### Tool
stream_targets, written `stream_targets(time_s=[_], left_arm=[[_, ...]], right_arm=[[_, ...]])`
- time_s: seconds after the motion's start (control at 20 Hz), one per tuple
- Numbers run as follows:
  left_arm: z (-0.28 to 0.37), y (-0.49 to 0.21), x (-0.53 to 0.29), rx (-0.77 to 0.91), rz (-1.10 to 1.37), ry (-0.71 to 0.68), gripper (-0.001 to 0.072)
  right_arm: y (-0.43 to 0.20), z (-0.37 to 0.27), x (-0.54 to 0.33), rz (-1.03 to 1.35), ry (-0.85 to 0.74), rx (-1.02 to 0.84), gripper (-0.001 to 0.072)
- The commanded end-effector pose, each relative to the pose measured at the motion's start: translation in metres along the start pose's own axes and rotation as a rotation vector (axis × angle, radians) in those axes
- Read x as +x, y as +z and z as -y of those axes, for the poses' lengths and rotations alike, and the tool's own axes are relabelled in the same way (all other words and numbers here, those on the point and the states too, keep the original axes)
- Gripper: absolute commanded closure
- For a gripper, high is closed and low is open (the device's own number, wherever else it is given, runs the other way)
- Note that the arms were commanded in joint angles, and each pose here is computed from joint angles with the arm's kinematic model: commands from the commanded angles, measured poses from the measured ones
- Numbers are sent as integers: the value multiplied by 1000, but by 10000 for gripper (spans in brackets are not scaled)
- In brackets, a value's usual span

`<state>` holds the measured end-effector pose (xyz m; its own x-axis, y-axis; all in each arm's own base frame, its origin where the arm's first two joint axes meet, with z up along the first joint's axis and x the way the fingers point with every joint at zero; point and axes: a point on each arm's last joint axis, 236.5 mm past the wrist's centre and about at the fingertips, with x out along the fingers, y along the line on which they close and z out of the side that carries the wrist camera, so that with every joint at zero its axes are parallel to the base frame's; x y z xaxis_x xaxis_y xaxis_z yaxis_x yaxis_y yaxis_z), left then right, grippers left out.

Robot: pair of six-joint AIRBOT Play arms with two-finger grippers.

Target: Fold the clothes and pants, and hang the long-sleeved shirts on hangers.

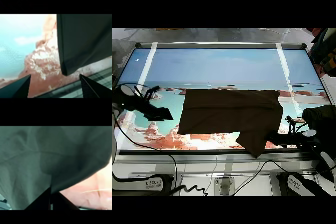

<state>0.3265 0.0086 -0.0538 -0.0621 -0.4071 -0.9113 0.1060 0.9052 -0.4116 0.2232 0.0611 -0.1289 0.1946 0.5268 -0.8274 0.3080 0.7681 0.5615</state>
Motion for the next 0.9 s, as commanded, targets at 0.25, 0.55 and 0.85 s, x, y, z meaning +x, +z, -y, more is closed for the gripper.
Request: stream_targets(time_s=[0.25,0.55,0.85], left_arm=[[5,-31,63,-169,52,-192,160],[24,-30,72,-143,36,-219,255],[55,-43,80,-67,-54,-250,554]], right_arm=[[-1,-1,1,-4,0,-9,699],[-1,-1,1,-4,1,-9,699],[-1,-2,1,-4,1,-8,700]])
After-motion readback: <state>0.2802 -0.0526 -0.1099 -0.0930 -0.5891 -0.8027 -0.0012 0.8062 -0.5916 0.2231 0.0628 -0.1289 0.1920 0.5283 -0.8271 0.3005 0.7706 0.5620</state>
